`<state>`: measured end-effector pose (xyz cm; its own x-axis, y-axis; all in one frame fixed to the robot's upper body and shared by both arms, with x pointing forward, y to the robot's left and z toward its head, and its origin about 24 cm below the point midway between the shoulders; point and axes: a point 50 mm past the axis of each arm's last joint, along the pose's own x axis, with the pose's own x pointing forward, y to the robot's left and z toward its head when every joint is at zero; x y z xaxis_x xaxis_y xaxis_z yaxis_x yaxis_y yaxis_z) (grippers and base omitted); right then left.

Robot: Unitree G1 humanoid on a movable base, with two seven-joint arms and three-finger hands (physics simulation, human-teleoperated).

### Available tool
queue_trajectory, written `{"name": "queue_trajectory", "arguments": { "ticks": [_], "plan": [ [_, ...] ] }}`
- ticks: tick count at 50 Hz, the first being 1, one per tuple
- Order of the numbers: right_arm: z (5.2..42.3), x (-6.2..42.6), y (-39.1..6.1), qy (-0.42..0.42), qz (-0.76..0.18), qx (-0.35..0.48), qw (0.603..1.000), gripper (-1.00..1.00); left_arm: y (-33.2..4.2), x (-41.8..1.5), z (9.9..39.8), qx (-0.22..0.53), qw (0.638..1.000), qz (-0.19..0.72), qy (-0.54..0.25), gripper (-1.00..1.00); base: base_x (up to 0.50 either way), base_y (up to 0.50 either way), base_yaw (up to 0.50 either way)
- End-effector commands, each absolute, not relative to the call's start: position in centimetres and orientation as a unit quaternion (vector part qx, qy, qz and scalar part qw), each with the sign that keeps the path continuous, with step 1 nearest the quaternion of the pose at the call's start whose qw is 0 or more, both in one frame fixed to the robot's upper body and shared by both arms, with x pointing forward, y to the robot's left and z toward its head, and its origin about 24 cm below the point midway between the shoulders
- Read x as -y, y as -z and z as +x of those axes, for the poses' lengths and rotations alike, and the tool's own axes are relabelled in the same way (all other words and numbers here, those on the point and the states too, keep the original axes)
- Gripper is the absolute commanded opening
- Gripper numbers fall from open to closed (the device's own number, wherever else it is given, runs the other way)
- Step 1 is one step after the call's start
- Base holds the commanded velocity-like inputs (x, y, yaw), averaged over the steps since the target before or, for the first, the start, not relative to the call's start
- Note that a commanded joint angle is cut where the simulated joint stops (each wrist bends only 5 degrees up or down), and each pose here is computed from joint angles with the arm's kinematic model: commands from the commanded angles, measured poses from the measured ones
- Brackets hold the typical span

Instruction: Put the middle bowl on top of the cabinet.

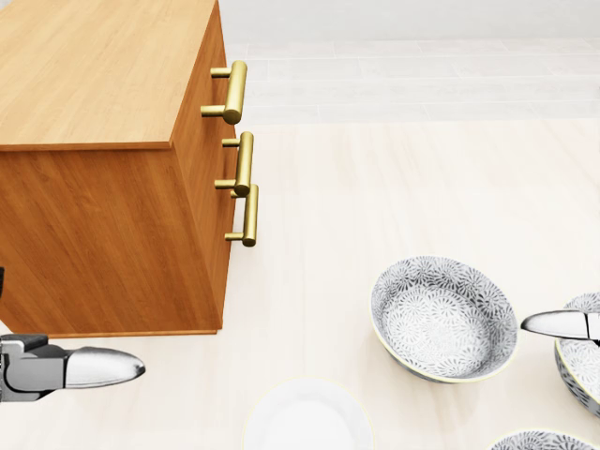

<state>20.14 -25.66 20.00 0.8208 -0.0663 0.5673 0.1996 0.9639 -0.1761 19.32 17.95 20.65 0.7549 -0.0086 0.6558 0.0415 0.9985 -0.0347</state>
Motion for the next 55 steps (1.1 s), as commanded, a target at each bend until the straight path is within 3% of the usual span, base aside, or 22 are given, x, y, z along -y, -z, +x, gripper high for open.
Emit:
{"name": "queue_trajectory", "arguments": {
  "ticks": [1, 7, 12, 29, 34, 39, 49, 55],
  "plan": [
    [20.7, 26.7, -19.8, 0.083, -0.128, 0.273, 0.950, 1.00, -20.3, -17.9, 19.6, 0.341, 0.940, -0.024, 0.005, 1.00, 0.00, 0.00, 0.00],
    [20.9, 27.5, -19.3, 0.108, -0.185, 0.240, 0.947, 1.00, -20.4, -17.9, 19.5, 0.343, 0.939, -0.022, 0.003, 1.00, 0.00, 0.00, 0.00],
    [21.7, 28.0, -16.8, 0.122, -0.250, 0.160, 0.947, 1.00, -20.3, -17.9, 19.5, 0.342, 0.939, -0.021, 0.001, 1.00, 0.00, 0.00, 0.00],
    [21.3, 27.9, -17.0, 0.118, -0.313, 0.151, 0.930, 1.00, -20.3, -17.9, 19.6, 0.340, 0.940, -0.019, 0.001, 1.00, 0.00, 0.00, 0.00],
    [21.0, 27.7, -16.9, 0.121, -0.381, 0.140, 0.906, 1.00, -20.3, -17.9, 19.6, 0.340, 0.940, -0.019, -0.001, 1.00, 0.00, 0.00, 0.00],
    [20.9, 27.9, -17.0, 0.121, -0.377, 0.139, 0.908, 1.00, -19.7, -18.3, 20.3, 0.324, 0.946, 0.001, -0.025, 1.00, 0.00, 0.00, 0.00],
    [20.1, 28.2, -17.3, 0.127, -0.457, 0.122, 0.872, 1.00, -19.8, -18.3, 20.4, 0.326, 0.945, 0.004, -0.034, 1.00, 0.00, 0.00, 0.00],
    [19.9, 29.2, -16.5, 0.135, -0.455, 0.098, 0.875, 1.00, -19.8, -18.3, 20.3, 0.325, 0.945, 0.002, -0.032, 1.00, 0.00, 0.00, 0.00]
  ]
}}
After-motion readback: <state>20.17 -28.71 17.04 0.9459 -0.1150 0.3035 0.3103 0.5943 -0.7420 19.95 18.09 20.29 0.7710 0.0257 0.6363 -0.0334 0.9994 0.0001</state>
